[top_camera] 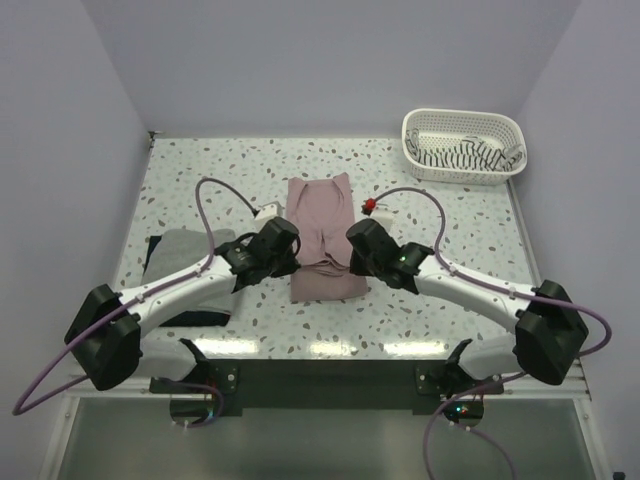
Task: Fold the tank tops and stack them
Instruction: Fold the tank top
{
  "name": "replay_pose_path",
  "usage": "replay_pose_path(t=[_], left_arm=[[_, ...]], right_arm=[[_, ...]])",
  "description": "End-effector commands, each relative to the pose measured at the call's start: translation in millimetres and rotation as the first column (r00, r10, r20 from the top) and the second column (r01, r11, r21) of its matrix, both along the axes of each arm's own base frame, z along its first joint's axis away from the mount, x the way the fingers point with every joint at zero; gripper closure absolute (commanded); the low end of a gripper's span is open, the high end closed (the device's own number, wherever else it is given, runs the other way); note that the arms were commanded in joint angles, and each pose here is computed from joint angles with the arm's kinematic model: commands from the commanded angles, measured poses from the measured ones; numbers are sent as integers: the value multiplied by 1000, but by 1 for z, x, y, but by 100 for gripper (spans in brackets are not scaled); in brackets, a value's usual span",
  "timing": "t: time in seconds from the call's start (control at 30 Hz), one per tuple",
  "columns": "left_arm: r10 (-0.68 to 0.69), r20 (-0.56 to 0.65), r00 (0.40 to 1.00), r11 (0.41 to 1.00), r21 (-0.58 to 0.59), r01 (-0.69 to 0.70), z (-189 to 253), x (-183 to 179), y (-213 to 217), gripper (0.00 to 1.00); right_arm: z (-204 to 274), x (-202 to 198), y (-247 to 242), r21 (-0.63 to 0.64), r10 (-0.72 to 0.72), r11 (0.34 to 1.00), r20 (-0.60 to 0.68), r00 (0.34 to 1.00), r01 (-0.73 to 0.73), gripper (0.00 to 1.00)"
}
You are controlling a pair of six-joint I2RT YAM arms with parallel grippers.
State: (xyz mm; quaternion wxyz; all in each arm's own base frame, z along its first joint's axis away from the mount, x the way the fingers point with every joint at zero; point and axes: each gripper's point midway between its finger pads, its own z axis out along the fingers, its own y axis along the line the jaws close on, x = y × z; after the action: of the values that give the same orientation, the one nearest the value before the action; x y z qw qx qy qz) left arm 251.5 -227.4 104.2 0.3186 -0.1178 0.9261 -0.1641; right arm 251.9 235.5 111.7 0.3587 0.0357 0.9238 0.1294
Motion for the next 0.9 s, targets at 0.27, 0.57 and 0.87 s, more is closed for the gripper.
replay_pose_path(t=[0.27,0.57,0.87], left_arm=[[22,132,991,1000,-20,-20,32,84,-6,100],[57,127,990,998,-19,-55,27,127,5,100],[46,84,995,999,-29,-44,-7,159,11,94]], right_arm=[[30,90,21,57,-23,998,115,993,17,100],[18,134,25,68,-41,997,95,995,35,100],[-5,170,26,81,-46,996,47,998,42,98]])
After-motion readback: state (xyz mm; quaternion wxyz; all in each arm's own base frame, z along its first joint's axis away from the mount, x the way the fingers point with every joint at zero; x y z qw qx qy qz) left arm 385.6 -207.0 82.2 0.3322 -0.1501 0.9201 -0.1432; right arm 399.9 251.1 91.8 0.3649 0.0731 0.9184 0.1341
